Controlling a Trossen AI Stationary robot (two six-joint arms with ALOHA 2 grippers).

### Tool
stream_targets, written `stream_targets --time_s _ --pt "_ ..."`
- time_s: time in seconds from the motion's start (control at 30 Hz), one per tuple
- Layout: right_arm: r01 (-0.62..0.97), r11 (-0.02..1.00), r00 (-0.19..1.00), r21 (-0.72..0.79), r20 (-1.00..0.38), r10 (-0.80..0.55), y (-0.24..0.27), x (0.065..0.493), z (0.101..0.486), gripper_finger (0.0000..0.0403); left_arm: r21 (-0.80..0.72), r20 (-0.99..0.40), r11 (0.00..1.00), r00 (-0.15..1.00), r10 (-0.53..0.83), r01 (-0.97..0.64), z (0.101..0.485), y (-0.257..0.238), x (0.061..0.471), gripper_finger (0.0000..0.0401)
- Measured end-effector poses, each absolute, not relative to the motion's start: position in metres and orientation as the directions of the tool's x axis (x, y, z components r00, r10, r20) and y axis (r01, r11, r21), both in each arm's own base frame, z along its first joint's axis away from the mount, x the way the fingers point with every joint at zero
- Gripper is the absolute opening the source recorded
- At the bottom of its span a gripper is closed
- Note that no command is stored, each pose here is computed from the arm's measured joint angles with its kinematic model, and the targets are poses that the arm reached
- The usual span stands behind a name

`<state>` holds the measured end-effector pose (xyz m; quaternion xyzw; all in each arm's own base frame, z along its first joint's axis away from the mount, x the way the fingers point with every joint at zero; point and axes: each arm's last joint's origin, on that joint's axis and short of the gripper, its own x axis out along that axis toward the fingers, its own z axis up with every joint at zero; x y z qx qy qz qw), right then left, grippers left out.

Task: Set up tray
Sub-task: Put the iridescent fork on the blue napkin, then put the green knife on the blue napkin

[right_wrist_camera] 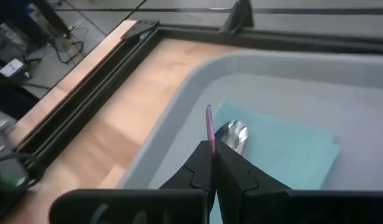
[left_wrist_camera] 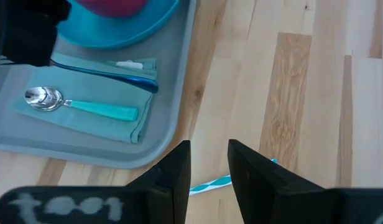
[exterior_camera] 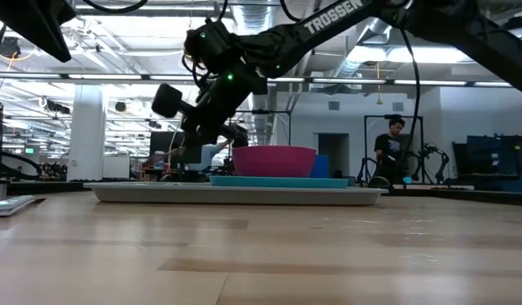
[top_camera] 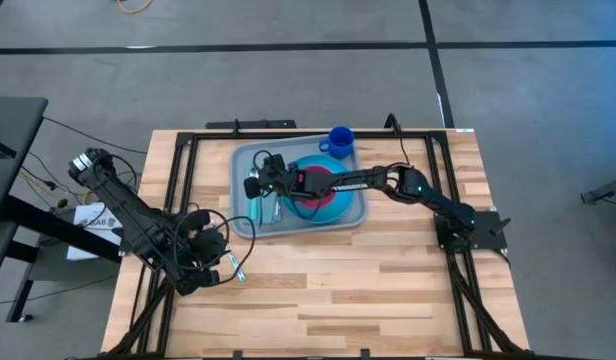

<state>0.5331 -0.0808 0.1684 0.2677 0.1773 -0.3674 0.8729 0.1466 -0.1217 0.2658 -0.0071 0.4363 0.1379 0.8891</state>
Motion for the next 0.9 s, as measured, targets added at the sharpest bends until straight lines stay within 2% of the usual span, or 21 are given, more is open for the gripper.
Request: stream_targets --time_s 0.17,0.3,0.63,0.9 --pt "0.747 0.564 0.658 0.351 -0.511 -0.553 -0.095 0.531 0.168 0.0004 0.108 -0.778 0.962 0.581 0.239 -0.251 0.266 -0.122 0.147 0.0096" --pt "0.720 0.585 0.683 0.372 -0.527 -0.506 -0.101 0.530 0.168 0.0011 0.108 -0.778 0.962 0.581 0.239 -0.251 0.266 -0.122 0.147 0.0096" --pt "0.716 0.613 0.675 0.335 -0.554 -0.486 -0.106 0.528 0.165 0.0059 0.106 -0.779 0.962 0.580 0.237 -0.251 0.266 -0.122 0.147 0.0096" --pt "0.705 0.619 0.690 0.346 -0.538 -0.485 -0.106 0.529 0.169 0.0081 0.107 -0.780 0.962 0.579 0.237 -0.251 0.266 -0.122 0.146 0.0096"
